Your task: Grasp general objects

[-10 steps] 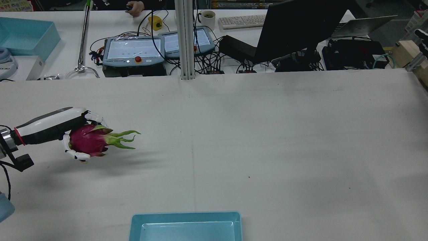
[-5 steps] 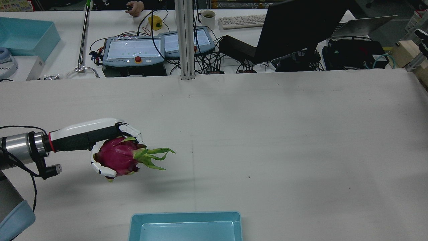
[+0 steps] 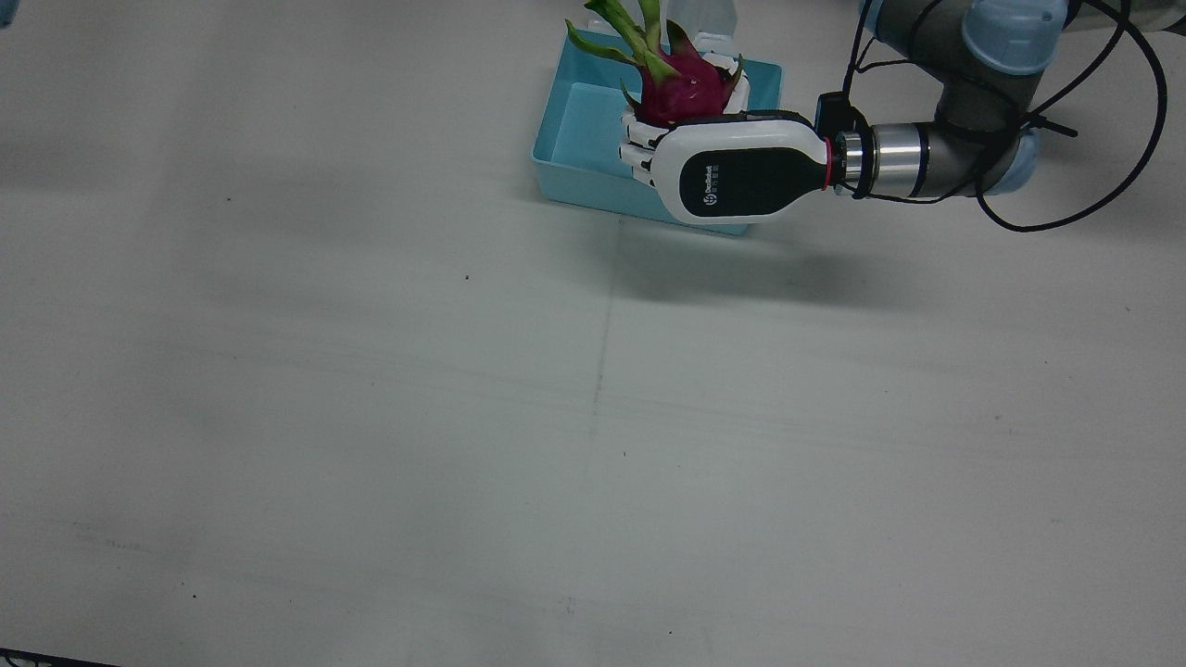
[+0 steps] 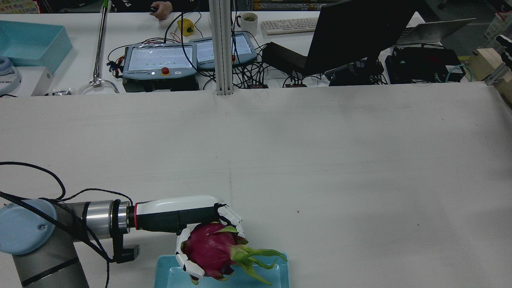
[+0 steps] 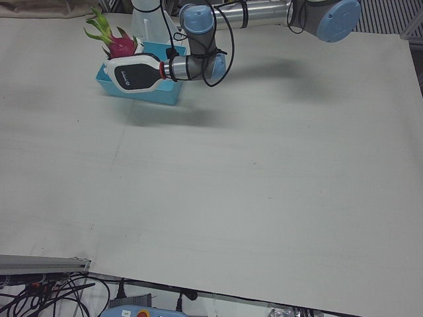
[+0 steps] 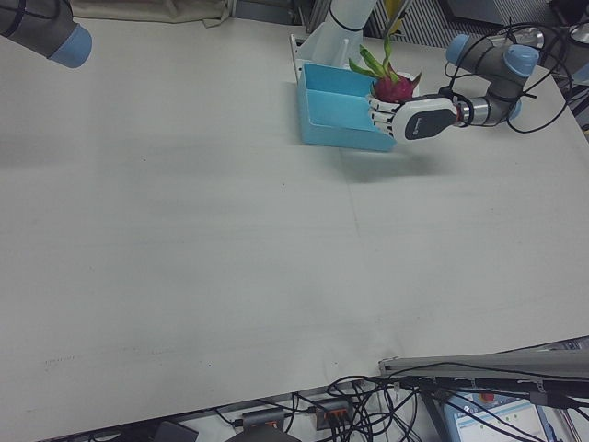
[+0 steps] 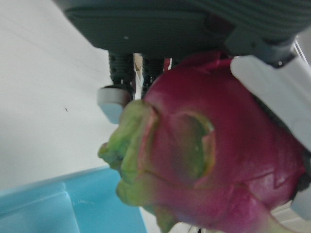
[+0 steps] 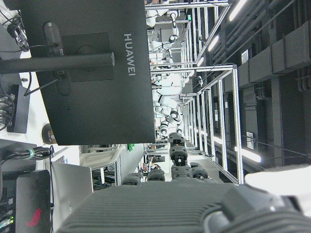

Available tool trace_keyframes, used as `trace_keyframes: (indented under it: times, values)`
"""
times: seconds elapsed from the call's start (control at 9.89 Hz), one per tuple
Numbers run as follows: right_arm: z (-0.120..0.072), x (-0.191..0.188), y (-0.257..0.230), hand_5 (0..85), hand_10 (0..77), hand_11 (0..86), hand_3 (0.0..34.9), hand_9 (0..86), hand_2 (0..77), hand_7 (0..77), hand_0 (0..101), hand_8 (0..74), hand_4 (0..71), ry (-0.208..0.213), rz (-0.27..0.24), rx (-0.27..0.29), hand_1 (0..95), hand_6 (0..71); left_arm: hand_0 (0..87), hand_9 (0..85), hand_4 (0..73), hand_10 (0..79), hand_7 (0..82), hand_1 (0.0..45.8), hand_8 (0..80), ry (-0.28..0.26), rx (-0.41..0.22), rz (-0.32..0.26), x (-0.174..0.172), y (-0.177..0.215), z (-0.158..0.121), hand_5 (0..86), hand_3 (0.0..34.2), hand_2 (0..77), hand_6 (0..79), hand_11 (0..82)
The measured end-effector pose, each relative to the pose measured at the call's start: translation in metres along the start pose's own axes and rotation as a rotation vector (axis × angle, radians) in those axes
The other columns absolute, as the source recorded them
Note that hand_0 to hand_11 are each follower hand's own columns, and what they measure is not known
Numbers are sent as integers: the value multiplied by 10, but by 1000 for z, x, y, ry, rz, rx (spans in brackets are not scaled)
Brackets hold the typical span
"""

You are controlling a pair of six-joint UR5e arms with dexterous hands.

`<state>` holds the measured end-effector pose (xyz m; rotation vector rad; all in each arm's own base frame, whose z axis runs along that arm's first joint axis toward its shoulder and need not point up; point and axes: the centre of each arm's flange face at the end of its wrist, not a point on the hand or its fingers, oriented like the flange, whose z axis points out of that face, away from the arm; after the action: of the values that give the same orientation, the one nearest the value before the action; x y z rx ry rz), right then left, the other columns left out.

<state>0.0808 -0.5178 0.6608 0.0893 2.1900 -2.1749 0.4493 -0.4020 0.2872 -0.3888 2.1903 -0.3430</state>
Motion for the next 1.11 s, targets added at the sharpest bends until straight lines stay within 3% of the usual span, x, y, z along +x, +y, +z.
trace_keyframes:
  times: [0.2,0.4,0.61,0.71,0.91,1.01,1.11]
  values:
    - [0,0,0,0,0,5,0,11,16,0,0,0,0,0,0,0,60,0,512,545,398,704,518,0,551,-9,-30,-20,-8,15,17,295,0,425,464,704]
    - [0,0,0,0,0,5,0,11,16,0,0,0,0,0,0,0,60,0,512,545,398,704,518,0,551,-19,-37,-25,-13,17,18,295,0,425,464,704]
    - [0,0,0,0,0,11,0,11,16,0,0,0,0,0,0,0,60,0,537,545,404,584,518,0,551,-59,-60,-18,-20,16,9,295,0,425,464,676]
    - [0,0,0,0,0,11,0,11,16,0,0,0,0,0,0,0,60,0,537,545,404,584,518,0,551,-78,-67,-15,-26,15,0,295,0,425,464,676]
    - [0,0,0,0,0,11,0,11,16,0,0,0,0,0,0,0,60,0,550,556,415,371,518,0,529,-97,-74,-13,-40,11,-18,295,0,420,469,676]
    - [0,0,0,0,0,11,0,11,16,0,0,0,0,0,0,0,60,0,603,529,415,98,545,0,404,-104,-79,-12,-46,9,-27,289,0,316,365,202]
    - [0,0,0,0,0,11,0,11,16,0,0,0,0,0,0,0,60,0,614,447,431,11,518,0,295,-109,-82,-12,-52,8,-35,240,0,185,295,98]
